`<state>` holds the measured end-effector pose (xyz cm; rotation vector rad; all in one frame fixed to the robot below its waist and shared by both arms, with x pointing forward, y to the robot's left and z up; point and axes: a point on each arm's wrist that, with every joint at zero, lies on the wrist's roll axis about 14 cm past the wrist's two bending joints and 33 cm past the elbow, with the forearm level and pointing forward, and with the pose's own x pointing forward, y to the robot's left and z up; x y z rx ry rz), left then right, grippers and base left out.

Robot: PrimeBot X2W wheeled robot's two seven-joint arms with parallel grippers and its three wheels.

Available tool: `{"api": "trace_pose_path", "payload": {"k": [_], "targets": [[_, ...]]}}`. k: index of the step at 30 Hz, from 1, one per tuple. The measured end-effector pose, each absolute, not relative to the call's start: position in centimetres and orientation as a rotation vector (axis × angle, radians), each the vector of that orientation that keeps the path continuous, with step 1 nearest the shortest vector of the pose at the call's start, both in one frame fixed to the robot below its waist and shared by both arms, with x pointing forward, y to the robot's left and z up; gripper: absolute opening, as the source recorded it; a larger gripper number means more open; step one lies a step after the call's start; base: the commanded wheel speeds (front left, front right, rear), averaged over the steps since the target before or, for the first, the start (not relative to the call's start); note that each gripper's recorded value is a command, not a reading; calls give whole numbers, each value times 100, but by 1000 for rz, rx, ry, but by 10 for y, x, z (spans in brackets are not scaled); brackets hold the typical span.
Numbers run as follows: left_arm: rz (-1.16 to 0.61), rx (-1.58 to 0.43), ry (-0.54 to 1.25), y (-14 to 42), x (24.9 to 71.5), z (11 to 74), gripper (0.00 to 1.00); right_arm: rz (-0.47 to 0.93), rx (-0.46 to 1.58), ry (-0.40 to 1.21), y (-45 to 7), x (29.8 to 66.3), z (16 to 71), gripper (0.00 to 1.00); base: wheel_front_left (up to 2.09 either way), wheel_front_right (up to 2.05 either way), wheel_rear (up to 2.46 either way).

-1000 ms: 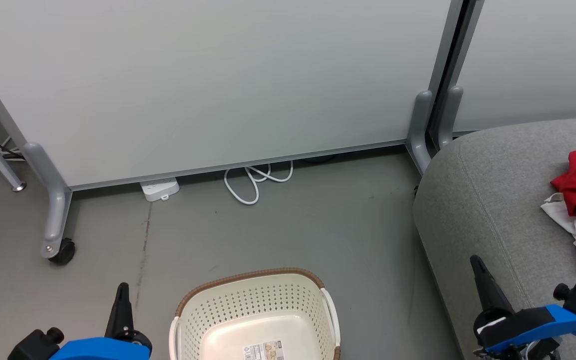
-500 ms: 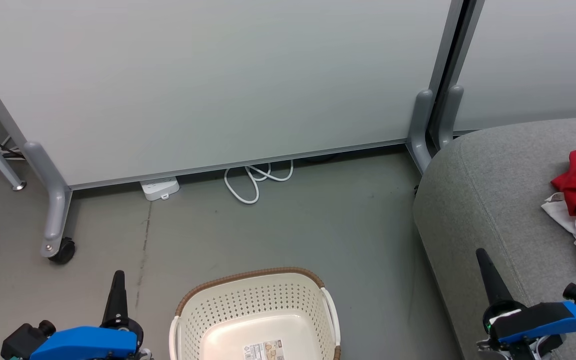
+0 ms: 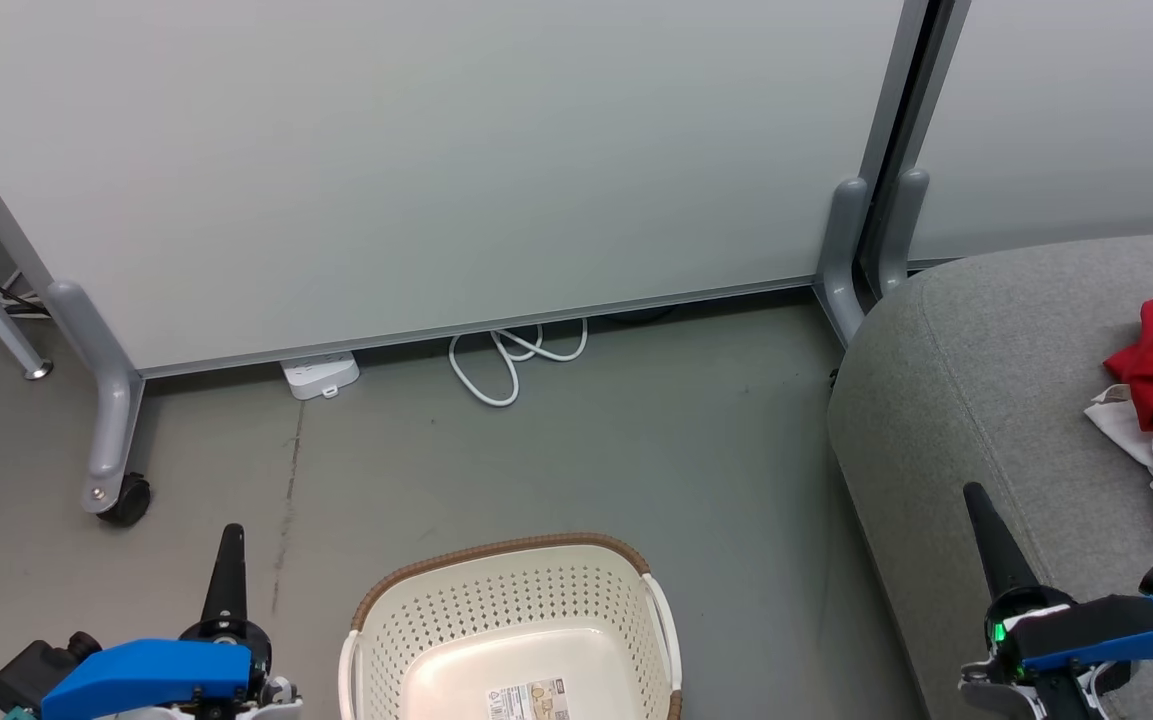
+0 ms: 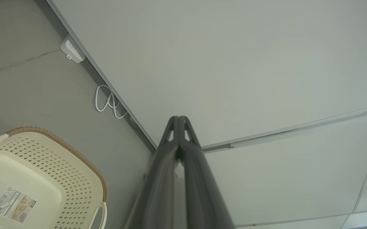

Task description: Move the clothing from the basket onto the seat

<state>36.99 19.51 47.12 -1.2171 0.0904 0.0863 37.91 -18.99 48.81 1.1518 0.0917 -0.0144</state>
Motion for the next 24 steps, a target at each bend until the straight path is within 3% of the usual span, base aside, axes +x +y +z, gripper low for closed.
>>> {"api": "trace_pose_path", "payload": {"k": [24], "targets": [[55,-1402,54,197,379,487,0,-15,1371,52,-195,384,496,0,0,0,0]]}}
